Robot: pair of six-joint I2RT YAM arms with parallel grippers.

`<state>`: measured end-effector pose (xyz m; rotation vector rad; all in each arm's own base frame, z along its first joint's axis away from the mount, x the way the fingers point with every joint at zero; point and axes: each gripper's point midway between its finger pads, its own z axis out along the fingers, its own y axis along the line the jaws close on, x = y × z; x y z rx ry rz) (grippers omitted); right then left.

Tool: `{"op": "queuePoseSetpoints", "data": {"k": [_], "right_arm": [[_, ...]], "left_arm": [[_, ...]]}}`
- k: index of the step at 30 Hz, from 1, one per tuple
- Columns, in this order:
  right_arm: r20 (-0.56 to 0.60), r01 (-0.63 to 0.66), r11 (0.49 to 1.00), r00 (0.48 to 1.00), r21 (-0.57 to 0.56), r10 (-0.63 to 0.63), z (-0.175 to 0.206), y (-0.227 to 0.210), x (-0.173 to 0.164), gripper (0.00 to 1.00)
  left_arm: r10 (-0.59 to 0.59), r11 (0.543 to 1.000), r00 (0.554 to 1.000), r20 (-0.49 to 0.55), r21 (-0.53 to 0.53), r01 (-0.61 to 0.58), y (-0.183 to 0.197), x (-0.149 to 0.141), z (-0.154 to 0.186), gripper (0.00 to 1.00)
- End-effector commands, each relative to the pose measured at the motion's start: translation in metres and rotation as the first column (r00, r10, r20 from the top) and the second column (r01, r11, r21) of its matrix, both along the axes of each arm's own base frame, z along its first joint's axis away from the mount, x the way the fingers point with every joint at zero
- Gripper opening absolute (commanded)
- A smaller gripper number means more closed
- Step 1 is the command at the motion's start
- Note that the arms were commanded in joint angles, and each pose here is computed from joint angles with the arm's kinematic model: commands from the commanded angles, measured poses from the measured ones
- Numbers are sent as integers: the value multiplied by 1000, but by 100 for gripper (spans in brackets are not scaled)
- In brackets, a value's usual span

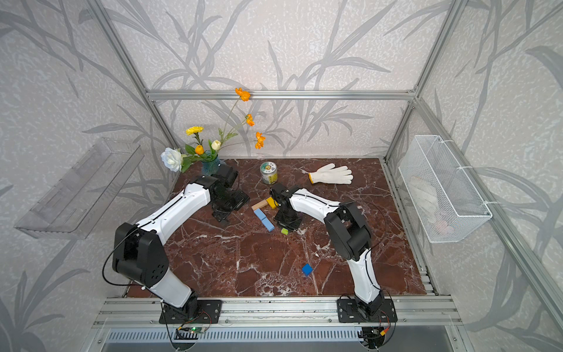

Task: Assemble a heart with building blocks
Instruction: Assemble the building block at the center of the board.

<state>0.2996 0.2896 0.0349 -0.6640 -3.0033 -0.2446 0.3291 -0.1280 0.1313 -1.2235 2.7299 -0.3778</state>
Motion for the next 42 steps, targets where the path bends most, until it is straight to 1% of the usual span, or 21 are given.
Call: {"op": "queuePoseSetpoints", "data": {"k": [1,10,16,36,38,39,41,42], "right_arm": [[-33,37,999,999,-29,-38,-3,-5,-6,0],[-63,74,997,995,-22,-75,-18,-7,-4,0],[-79,78,997,994,-20,-79,-25,-8,-5,0],[-85,90,996,992,-28,-92,-27,-14,8,0],[-91,87,996,992,-24,-88,-29,-13,7,12],[-95,85,996,992,-21,-87,-30,-13,7,21],[-100,82,996,992,-21,-83,-31,-12,6,46],[-104,78,997,991,-21,-80,-32,-12,5,60]], "left_arm": [[22,999,998,55,-40,-20,4,2,15,99],[42,998,998,46,-57,-40,7,1,12,99],[52,997,998,48,-61,-49,7,1,12,99],[69,995,997,32,-76,-66,6,0,4,99],[67,995,997,34,-79,-65,5,2,3,99],[68,995,997,31,-79,-65,5,1,3,99],[67,995,997,31,-81,-65,4,2,2,99],[66,994,997,29,-84,-63,3,2,2,99]]}}
